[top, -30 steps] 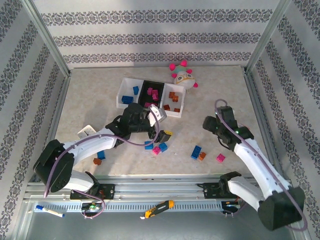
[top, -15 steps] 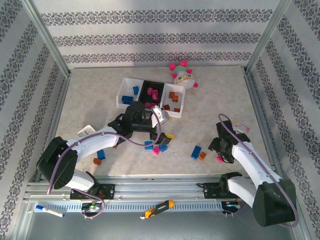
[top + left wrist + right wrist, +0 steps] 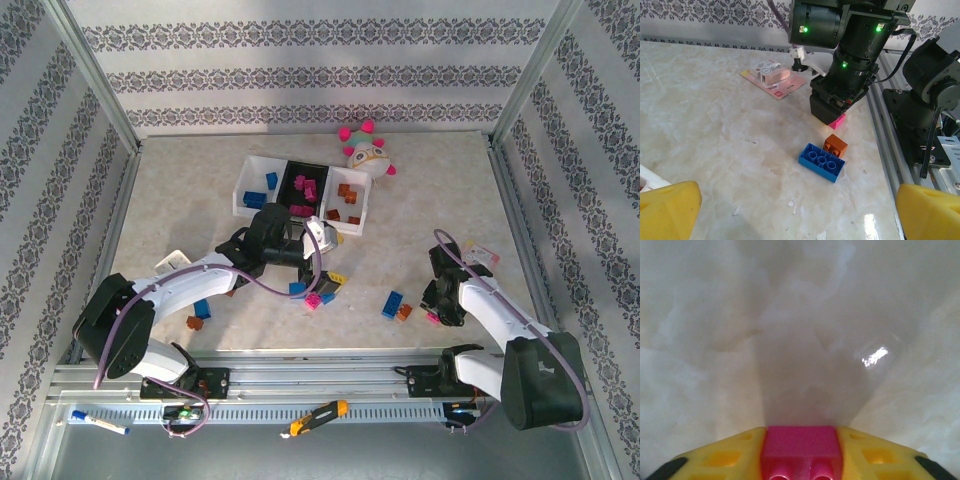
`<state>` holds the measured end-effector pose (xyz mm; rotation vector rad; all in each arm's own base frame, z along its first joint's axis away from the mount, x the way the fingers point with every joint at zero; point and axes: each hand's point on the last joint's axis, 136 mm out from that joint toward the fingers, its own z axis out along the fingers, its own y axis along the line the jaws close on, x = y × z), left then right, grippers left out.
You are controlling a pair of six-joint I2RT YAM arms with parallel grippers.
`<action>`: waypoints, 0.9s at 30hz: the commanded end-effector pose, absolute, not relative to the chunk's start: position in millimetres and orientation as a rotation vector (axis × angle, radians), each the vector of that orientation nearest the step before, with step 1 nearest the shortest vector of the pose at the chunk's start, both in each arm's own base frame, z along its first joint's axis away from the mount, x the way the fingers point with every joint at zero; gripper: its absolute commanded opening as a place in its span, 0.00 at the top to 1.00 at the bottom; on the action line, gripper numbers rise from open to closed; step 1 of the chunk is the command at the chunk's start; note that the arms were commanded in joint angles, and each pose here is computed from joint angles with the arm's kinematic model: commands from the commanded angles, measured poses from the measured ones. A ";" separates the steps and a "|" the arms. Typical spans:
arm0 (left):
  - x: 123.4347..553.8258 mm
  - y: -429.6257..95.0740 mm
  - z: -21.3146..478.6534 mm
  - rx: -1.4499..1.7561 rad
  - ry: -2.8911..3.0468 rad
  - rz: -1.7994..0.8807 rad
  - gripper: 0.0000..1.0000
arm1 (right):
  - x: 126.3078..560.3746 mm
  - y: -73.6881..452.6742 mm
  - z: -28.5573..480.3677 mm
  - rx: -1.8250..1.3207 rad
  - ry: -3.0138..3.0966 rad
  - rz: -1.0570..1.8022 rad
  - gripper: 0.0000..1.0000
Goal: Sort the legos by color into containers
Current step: Pick up the lego from the bottom-right of the table, then place the lego in the container.
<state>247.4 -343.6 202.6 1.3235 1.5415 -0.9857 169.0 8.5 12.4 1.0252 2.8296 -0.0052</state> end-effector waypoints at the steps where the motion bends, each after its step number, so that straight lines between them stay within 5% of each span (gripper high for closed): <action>1: 244.6 -341.3 218.2 1.332 1.486 -0.969 0.01 | 168.8 9.4 13.4 1.047 2.827 0.021 0.72; 14: 250.9 -314.6 198.2 1.172 1.614 -0.844 0.01 | 249.7 51.9 83.7 0.805 2.605 0.286 0.76; 27: 281.0 -229.0 198.3 0.704 1.760 -0.441 0.01 | 394.9 219.3 158.7 0.193 2.499 0.473 0.75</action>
